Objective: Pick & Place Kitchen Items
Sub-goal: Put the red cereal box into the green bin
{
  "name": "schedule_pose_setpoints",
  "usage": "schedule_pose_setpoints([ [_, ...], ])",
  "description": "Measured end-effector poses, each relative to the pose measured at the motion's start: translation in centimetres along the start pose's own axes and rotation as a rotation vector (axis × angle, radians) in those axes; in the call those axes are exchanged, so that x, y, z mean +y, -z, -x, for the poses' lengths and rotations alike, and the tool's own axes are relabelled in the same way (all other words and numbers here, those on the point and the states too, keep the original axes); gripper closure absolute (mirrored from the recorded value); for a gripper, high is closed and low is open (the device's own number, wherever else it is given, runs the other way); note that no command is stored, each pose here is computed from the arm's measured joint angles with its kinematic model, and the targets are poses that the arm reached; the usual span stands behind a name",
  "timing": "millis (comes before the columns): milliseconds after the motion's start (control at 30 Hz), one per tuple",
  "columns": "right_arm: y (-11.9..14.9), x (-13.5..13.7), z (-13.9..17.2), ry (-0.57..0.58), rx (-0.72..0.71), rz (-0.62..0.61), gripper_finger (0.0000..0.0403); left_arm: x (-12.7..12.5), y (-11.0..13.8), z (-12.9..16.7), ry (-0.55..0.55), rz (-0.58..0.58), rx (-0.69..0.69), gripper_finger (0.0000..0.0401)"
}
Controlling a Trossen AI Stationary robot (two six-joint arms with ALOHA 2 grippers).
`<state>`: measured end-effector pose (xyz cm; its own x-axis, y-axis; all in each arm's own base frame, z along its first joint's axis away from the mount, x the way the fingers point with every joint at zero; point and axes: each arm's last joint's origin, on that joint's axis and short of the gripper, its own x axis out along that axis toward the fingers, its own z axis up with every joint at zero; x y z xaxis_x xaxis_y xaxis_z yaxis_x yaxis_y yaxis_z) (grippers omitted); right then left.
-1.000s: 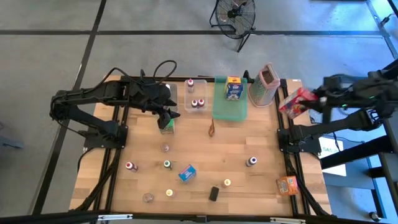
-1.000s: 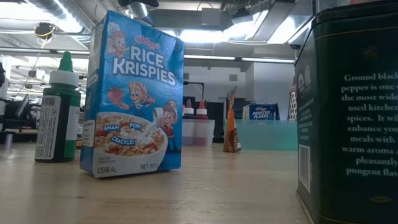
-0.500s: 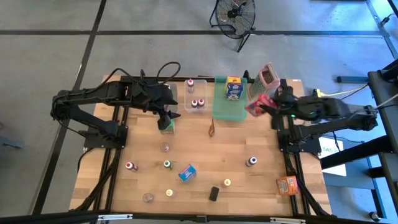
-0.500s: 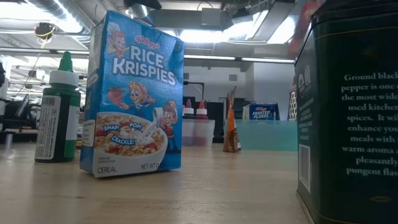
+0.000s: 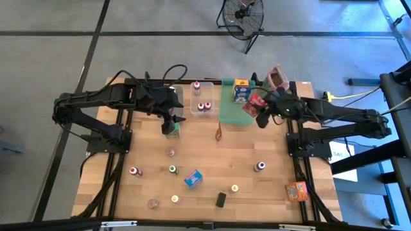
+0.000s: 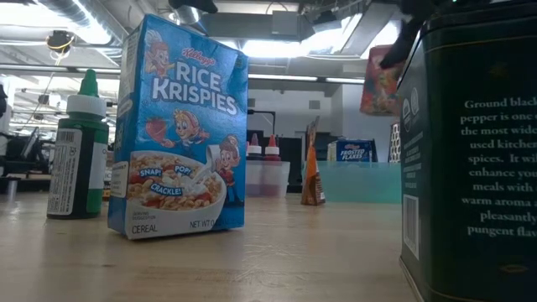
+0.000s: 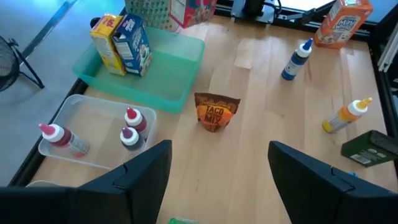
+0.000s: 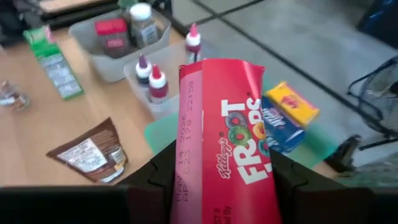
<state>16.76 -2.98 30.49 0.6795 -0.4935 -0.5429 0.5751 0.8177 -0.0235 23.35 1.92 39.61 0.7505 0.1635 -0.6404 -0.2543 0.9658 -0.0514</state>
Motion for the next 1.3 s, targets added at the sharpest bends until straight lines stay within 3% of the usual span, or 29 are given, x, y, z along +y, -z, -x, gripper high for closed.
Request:
schedule_pose_setpoints([
  [333,-1.1,-1.3,-3.8,-0.167,0.058,0.095,0.0258,0.0,0.0,0.0,0.000,0.000,0.001,0.0138],
  [700,-0.9,-5.1,-7.3,-0.289,0.148,0.068,0.0258,0.0,0.0,0.0,0.000,0.009,0.001,0.0138],
  [1300,0.8,-5.5,-12.3,-0.289,0.289,0.221,0.0258,0.1,0.0,0.0,-0.029,0.010,-0.004,0.0138],
])
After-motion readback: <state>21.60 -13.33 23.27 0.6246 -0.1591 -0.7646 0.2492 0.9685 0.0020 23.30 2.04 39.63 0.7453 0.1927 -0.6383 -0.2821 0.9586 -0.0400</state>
